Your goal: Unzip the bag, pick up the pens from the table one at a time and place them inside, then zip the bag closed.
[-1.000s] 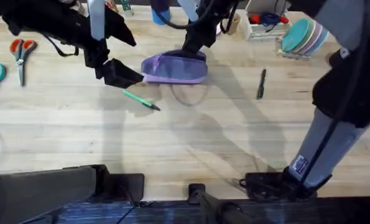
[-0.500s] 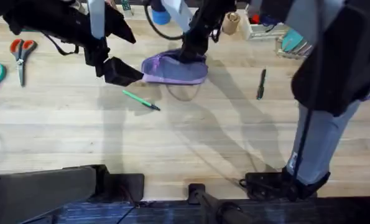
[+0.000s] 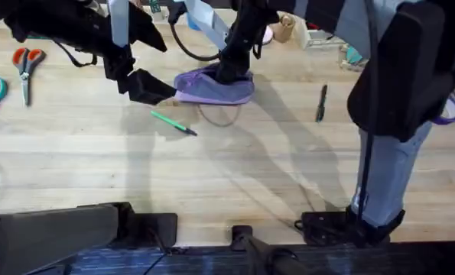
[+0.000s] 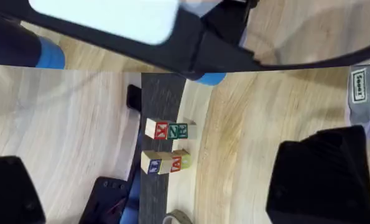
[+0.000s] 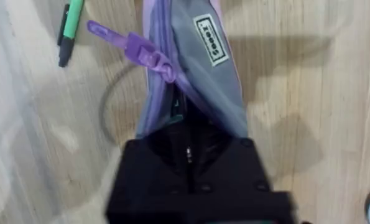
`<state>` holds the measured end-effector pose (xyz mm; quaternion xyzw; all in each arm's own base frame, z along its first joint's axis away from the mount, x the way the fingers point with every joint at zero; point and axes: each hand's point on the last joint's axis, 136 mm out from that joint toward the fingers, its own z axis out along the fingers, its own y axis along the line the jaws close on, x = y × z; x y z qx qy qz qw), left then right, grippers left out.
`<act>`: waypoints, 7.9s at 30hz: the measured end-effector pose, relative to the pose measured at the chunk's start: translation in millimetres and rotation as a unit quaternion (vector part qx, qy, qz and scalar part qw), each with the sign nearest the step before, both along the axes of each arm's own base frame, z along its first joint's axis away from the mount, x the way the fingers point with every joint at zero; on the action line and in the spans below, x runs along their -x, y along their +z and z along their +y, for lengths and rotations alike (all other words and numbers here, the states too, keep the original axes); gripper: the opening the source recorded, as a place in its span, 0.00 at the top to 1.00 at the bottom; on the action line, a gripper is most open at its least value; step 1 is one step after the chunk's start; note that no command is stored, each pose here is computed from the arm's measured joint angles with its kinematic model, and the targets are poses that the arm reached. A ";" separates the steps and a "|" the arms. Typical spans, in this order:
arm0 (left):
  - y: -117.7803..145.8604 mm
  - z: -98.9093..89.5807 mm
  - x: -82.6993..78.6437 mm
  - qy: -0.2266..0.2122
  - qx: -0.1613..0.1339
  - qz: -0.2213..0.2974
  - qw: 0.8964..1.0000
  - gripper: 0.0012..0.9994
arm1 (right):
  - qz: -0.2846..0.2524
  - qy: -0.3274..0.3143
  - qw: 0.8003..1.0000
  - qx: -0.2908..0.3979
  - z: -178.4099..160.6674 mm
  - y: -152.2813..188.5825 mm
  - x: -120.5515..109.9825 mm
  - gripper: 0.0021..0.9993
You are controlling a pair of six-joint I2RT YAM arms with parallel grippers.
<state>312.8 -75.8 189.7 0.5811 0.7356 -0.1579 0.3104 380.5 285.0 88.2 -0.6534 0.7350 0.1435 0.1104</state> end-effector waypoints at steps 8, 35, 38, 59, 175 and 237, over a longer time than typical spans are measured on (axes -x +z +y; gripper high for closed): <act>0.0 0.0 -0.1 0.000 0.000 0.000 1.000 0.01 | -0.001 0.009 1.000 0.001 1.8 -2.3 1.3 0.02; 0.1 -0.1 0.0 0.000 0.000 0.000 1.000 0.01 | -0.038 -0.024 0.999 -0.032 -5.0 78.3 18.3 0.00; 0.1 -0.2 0.0 0.000 0.001 0.000 1.000 0.01 | -0.066 -0.023 0.996 -0.053 -8.9 113.6 26.1 0.00; 0.1 -0.2 0.0 0.000 0.001 0.000 1.000 0.01 | -0.043 -0.111 0.992 -0.040 -71.1 162.2 55.5 0.00; 0.5 0.0 -1.4 0.000 0.000 -0.004 1.000 0.01 | 0.037 -0.811 0.580 0.064 -331.0 -48.8 12.2 0.57; 0.5 0.0 -1.4 0.000 0.000 -0.004 1.000 0.01 | -0.268 -0.188 0.910 -0.254 -46.5 173.2 16.0 0.97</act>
